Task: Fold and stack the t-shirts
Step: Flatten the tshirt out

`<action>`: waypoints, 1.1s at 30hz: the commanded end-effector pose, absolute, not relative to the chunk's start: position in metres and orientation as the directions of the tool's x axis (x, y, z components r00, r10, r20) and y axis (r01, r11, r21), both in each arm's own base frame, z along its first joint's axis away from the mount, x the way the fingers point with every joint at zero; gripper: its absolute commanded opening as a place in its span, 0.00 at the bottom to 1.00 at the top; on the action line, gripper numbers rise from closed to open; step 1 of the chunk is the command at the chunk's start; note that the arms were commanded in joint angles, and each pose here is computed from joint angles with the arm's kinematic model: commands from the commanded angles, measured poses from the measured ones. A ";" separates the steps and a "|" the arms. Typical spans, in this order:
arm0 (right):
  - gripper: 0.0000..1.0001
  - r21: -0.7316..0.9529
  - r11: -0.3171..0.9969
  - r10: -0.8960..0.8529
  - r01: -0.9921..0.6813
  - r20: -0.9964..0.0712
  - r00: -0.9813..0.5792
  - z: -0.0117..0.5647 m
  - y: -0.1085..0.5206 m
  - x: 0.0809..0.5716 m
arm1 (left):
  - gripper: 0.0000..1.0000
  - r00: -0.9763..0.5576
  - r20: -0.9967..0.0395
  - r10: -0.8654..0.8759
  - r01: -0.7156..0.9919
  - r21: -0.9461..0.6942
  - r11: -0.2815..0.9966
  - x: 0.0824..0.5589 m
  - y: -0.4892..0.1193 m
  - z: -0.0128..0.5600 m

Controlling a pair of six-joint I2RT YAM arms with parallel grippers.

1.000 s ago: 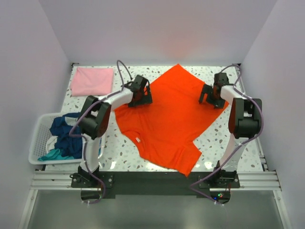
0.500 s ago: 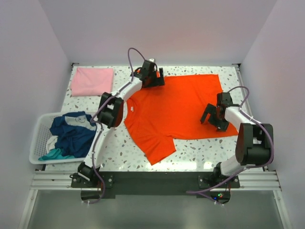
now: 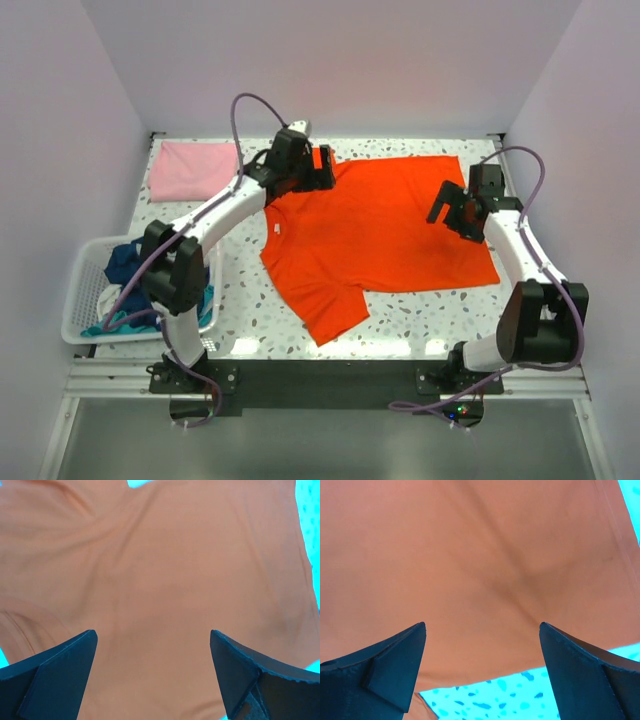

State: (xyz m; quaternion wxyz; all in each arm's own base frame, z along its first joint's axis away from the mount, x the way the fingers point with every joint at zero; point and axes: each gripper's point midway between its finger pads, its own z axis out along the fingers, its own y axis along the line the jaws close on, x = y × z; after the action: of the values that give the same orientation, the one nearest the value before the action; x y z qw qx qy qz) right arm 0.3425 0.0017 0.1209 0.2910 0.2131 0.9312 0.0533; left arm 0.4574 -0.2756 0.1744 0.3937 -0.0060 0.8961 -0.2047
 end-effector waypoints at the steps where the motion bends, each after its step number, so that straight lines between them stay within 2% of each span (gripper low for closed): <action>1: 0.99 0.258 0.922 0.386 0.289 -0.560 -0.733 0.134 0.009 0.373 | 1.00 -0.756 -0.641 -0.134 0.116 -0.333 0.936 0.412 -0.272 0.125; 5: 0.99 0.252 0.931 0.363 0.263 -0.579 -0.730 0.127 0.008 0.408 | 1.00 -0.803 -0.579 -0.143 0.069 -0.328 0.942 0.385 -0.259 0.091; 6: 0.99 0.236 0.932 0.362 0.276 -0.542 -0.758 0.109 0.006 0.413 | 1.00 -0.812 -0.568 -0.138 0.065 -0.322 0.945 0.382 -0.257 0.084; 8: 0.99 0.226 0.937 0.347 0.265 -0.541 -0.766 0.105 0.006 0.426 | 1.00 -0.832 -0.540 -0.126 0.031 -0.271 0.962 0.375 -0.246 0.065; 18: 0.99 0.154 0.939 0.344 0.308 -0.461 -0.818 0.054 -0.004 0.441 | 1.00 -0.881 -0.452 -0.135 -0.066 -0.166 0.984 0.365 -0.198 0.014; 26: 0.99 0.152 0.931 0.365 0.332 -0.403 -0.839 0.033 -0.002 0.439 | 1.00 -0.908 -0.384 -0.168 -0.138 -0.103 0.985 0.381 -0.158 -0.009; 33: 0.99 0.212 0.925 0.375 0.314 -0.402 -0.835 0.036 0.009 0.441 | 1.00 -0.894 -0.415 -0.171 -0.131 -0.121 0.984 0.419 -0.143 0.000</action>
State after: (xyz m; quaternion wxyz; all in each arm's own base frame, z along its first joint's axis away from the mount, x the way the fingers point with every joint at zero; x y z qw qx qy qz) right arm 0.4318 0.0025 0.0262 0.2084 0.1813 0.9598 0.0495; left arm 0.4210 -0.1630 0.0246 0.2574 -0.0922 0.9589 -0.0754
